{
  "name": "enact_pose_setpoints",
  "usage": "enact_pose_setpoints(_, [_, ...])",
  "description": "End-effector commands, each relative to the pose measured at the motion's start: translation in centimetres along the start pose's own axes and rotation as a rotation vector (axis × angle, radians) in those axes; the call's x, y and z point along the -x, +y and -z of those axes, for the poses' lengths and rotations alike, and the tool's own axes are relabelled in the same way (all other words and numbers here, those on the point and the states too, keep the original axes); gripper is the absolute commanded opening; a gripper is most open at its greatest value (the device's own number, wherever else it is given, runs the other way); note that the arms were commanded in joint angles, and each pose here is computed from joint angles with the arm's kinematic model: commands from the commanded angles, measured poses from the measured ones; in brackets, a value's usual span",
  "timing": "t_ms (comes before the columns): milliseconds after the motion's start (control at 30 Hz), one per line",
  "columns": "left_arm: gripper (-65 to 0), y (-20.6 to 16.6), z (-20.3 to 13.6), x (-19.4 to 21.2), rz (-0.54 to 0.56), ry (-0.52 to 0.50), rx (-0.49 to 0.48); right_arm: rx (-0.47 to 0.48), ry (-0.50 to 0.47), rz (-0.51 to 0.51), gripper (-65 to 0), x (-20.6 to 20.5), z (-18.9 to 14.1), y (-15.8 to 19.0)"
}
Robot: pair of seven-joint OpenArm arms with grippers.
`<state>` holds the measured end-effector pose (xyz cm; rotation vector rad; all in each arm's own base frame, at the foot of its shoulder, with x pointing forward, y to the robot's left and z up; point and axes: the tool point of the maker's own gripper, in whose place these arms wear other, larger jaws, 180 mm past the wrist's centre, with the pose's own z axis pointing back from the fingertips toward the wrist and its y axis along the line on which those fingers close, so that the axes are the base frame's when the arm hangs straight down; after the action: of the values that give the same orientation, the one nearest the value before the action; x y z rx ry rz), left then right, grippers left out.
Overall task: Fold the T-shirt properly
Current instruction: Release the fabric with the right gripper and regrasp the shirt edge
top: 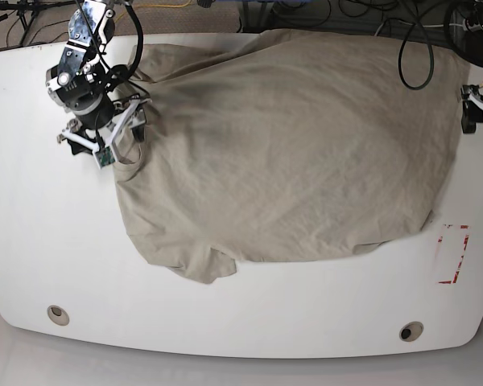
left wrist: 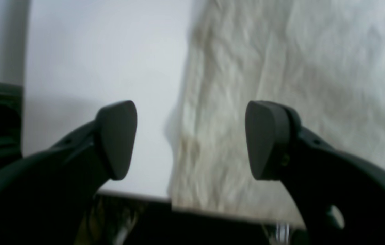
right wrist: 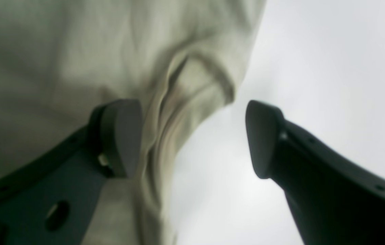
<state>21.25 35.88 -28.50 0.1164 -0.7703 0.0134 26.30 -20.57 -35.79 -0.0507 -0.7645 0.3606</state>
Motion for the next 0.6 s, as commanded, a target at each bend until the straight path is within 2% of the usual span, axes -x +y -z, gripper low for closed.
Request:
enact_pose_setpoints(0, [-18.1,0.4,-0.5,-2.8,0.018,-0.085,-0.011,0.017,-0.06,0.008,-20.3,-2.3,0.6,-1.2])
enact_pose_setpoints(267, [-18.1,0.4,-0.4,-5.4,0.008,-0.158,-0.012,-0.006,-0.089,0.067,-20.5,-5.2,4.5,-3.6])
enact_pose_setpoints(433, [-18.1,0.4,-0.4,-5.9,0.009,-0.172,-0.012,-0.024,-0.146,0.101,-20.5,-6.9,6.1,-4.6])
enact_pose_setpoints(567, [-18.1,0.4,-0.4,-5.9,0.009,-0.173,-0.012,-0.046,-0.119,0.138,-20.5,-6.9,8.0,-5.8])
